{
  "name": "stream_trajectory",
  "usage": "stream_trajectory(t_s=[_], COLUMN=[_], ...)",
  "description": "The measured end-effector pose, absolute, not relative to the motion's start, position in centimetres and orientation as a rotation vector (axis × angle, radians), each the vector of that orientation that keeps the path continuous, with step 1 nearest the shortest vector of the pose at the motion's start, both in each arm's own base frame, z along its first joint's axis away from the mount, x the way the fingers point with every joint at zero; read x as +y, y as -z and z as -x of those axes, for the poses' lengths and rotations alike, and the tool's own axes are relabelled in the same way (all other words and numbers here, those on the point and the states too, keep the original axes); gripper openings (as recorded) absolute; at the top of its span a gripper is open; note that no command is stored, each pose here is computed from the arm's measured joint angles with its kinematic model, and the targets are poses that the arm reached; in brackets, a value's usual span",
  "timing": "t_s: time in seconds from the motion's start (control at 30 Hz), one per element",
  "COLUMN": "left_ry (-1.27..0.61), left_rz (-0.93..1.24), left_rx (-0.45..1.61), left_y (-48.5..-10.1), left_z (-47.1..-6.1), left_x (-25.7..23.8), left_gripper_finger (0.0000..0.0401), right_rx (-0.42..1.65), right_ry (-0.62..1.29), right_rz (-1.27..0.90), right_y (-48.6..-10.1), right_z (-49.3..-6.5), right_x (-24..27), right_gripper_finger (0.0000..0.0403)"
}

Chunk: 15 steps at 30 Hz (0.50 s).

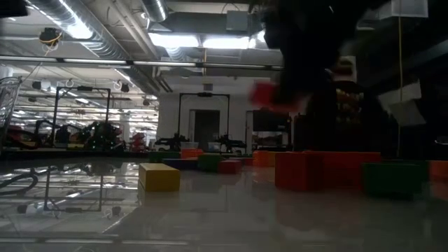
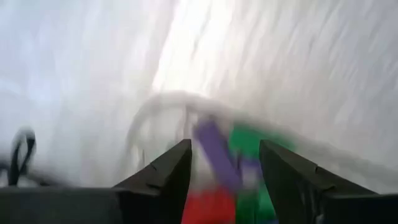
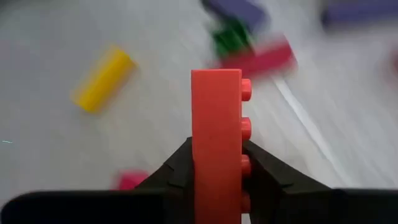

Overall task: Sort blocks by size
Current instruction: Put the large orange game piece into the left transparent bin

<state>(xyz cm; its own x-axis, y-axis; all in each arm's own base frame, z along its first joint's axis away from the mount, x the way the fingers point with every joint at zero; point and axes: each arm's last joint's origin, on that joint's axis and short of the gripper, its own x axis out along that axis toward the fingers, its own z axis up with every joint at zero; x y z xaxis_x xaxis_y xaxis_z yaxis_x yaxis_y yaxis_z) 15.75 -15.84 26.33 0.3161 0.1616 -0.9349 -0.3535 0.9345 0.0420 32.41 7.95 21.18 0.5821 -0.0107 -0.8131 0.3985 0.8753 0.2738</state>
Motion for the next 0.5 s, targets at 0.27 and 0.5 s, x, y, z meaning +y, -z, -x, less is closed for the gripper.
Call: stream_trajectory(t_s=[0.27,0.5], left_ry=[-0.372,-0.298], left_rz=[0.102,0.047], left_rx=[0.814,0.669], left_y=[-27.3,-28.4], left_z=[-18.9,-22.3], left_x=[-15.5,-14.7], left_gripper_finger=[0.0175,0.0175], right_rx=[0.65,0.599], right_ry=[0.035,-0.017], right_rz=[-0.229,-0.116], right_y=[-25.4,-25.9], right_z=[-35.0,-35.3], right_x=[8.6,8.7], right_gripper_finger=[0.0091,0.0094])
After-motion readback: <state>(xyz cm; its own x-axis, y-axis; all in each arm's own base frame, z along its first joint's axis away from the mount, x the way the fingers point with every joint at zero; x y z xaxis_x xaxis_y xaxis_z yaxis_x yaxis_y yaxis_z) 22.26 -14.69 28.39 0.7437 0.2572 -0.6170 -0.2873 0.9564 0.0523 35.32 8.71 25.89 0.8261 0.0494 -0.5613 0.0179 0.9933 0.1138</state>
